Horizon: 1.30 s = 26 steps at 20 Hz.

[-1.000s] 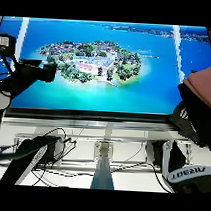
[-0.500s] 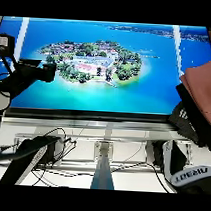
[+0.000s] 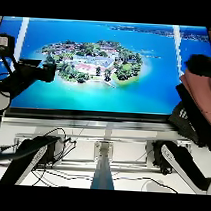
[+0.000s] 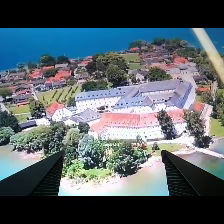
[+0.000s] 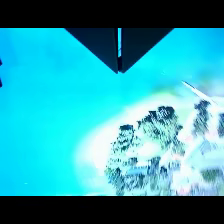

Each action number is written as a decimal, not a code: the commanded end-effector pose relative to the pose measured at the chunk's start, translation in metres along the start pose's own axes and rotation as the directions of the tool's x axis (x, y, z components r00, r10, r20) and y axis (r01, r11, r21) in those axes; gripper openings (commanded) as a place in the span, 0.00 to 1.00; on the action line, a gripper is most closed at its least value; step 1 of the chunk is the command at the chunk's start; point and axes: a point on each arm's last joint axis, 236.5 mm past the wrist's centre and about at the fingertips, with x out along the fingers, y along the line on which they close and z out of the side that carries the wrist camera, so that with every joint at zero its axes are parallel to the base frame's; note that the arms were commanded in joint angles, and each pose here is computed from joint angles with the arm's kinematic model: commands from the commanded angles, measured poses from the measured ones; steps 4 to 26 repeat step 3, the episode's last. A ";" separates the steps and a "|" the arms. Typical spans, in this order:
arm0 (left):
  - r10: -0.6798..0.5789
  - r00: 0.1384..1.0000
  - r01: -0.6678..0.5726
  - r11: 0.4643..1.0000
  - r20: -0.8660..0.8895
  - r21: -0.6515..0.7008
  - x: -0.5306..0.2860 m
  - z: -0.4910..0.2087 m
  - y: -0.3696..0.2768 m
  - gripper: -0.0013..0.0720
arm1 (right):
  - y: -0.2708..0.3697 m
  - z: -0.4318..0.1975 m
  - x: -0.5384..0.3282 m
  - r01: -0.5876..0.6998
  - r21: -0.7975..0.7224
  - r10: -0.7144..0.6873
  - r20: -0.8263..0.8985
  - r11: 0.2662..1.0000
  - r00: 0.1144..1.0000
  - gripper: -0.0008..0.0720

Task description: Fold the clothes and pants, and hang the long-sleeved shirts on hangers.

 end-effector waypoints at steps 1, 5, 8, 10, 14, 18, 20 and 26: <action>0.001 1.000 -0.001 1.000 0.002 0.000 0.000 0.001 0.000 0.97 | 0.009 -0.003 0.013 0.117 -0.250 -0.124 -0.013 0.961 0.992 0.03; 0.001 1.000 -0.001 1.000 0.002 0.000 0.000 0.001 0.000 0.97 | 0.015 -0.005 0.013 0.093 -0.241 -0.101 -0.019 0.966 0.995 0.03; 0.001 1.000 -0.001 1.000 0.002 0.000 0.000 0.001 0.000 0.97 | 0.015 -0.005 0.013 0.093 -0.241 -0.101 -0.019 0.966 0.995 0.03; 0.001 1.000 -0.001 1.000 0.002 0.000 0.000 0.001 0.000 0.97 | 0.015 -0.005 0.013 0.093 -0.241 -0.101 -0.019 0.966 0.995 0.03; 0.001 1.000 -0.001 1.000 0.002 0.000 0.000 0.001 0.000 0.97 | 0.015 -0.005 0.013 0.093 -0.241 -0.101 -0.019 0.966 0.995 0.03; 0.001 1.000 -0.001 1.000 0.002 0.000 0.000 0.001 0.000 0.97 | 0.015 -0.005 0.013 0.093 -0.241 -0.101 -0.019 0.966 0.995 0.03; 0.001 1.000 -0.001 1.000 0.002 0.000 0.000 0.001 0.000 0.97 | 0.015 -0.005 0.013 0.093 -0.241 -0.101 -0.019 0.966 0.995 0.03; 0.001 1.000 -0.001 1.000 0.002 0.000 0.000 0.001 0.000 0.97 | 0.015 -0.005 0.013 0.093 -0.241 -0.101 -0.019 0.966 0.995 0.03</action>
